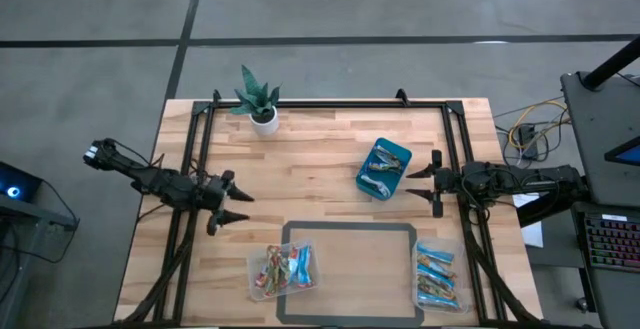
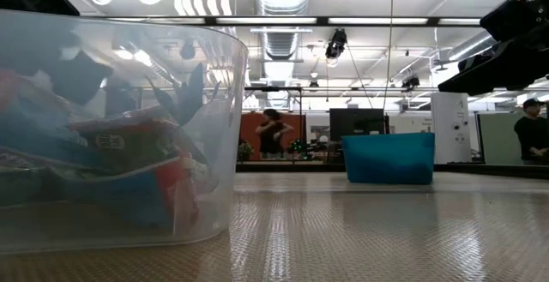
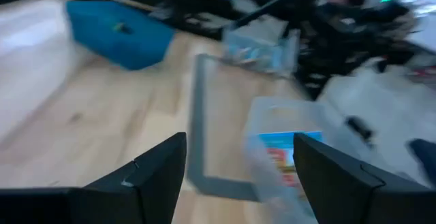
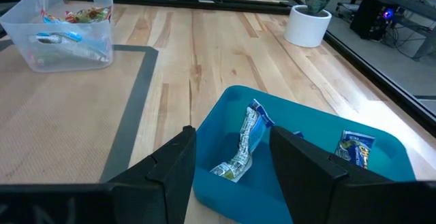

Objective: Pick and place Granola Bars by type
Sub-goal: Return to Home Position

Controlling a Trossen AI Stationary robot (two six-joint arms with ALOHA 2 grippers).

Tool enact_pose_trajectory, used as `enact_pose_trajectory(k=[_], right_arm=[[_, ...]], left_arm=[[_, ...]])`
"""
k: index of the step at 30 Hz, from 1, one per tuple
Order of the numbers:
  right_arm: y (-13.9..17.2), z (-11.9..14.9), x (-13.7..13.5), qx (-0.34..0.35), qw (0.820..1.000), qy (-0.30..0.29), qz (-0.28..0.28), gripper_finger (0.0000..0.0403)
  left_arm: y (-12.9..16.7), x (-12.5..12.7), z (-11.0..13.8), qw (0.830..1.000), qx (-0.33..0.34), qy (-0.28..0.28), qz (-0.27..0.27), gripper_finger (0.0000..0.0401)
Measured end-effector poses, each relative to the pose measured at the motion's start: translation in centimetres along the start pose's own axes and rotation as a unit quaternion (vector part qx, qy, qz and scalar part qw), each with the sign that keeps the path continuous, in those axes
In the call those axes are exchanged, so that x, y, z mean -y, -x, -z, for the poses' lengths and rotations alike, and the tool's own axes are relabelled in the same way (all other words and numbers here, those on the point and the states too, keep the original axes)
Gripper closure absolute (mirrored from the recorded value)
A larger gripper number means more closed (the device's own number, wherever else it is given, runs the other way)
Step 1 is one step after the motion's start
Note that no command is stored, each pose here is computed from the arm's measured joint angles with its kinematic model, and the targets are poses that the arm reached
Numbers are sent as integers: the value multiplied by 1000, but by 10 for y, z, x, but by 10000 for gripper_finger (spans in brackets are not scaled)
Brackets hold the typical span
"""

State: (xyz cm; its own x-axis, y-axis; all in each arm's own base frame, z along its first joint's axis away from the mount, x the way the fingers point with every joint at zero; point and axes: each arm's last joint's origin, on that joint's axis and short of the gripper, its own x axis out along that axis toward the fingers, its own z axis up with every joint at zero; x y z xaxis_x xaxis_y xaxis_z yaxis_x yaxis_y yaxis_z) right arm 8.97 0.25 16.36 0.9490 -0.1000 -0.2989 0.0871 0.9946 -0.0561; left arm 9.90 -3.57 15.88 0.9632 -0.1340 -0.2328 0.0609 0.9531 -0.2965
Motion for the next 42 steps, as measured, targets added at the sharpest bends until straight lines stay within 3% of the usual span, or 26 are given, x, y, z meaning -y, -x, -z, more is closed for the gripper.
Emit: enact_pose_trajectory(k=[6, 17, 42], right_arm=[[0, 0, 0, 0, 1000, 0, 0, 227], [0, 0, 0, 0, 1000, 0, 0, 227], [0, 0, 0, 0, 1000, 0, 0, 227]], left_arm=[[3, 3, -1, 997, 21, -16, 66, 151], [11, 5, -6, 987, 95, -36, 126, 151], [11, 5, -5, 987, 92, -17, 128, 151]])
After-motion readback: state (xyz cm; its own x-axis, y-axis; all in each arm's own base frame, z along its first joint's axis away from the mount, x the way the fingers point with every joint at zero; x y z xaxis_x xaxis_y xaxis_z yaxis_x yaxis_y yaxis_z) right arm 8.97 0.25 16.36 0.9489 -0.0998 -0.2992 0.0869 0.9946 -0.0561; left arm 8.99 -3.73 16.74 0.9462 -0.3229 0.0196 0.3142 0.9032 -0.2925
